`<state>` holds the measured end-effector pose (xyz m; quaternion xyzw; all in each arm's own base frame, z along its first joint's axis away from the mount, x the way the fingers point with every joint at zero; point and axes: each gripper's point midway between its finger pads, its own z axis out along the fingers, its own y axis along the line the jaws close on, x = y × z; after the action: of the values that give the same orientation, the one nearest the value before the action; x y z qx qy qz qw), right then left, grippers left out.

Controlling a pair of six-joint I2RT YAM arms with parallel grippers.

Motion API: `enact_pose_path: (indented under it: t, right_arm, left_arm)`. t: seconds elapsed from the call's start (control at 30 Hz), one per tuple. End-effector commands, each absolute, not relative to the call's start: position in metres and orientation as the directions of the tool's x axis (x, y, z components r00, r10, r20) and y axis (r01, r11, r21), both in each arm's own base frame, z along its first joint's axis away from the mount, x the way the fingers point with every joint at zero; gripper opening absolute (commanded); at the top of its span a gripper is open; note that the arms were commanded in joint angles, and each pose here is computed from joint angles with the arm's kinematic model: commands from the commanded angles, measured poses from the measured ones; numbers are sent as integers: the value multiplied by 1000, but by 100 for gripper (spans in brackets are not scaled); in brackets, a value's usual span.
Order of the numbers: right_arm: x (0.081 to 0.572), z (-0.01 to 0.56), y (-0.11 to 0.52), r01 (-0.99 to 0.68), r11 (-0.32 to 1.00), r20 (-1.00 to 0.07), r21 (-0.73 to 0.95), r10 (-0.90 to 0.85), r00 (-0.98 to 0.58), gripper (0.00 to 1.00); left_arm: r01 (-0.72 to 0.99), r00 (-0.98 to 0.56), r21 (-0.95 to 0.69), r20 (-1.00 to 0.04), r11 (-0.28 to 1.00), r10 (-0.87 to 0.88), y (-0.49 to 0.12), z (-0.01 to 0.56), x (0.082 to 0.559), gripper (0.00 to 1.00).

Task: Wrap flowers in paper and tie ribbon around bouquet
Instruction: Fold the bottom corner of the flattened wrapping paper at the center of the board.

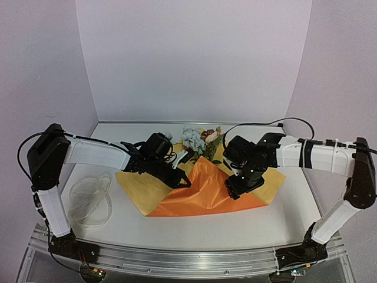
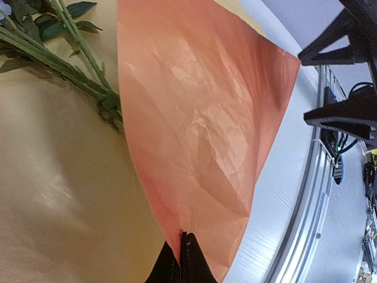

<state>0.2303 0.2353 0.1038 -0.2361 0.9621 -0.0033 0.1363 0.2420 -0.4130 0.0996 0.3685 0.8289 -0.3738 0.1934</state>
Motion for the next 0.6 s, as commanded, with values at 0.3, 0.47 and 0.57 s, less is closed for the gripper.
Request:
enact_pose_path:
  t: [0.3, 0.47, 0.57]
  right_arm:
    - [223, 110, 258, -491, 868, -262, 73, -459, -849, 60]
    - [231, 91, 270, -492, 866, -245, 82, -461, -853, 48]
    - [237, 77, 273, -491, 869, -244, 63, -463, -852, 43]
  left_arm:
    - [775, -624, -432, -636, 461, 453, -428, 97, 287, 3]
    - [765, -636, -433, -623, 476, 456, -428, 87, 296, 3]
    - [751, -650, -433, -616, 498, 445, -423, 83, 302, 3]
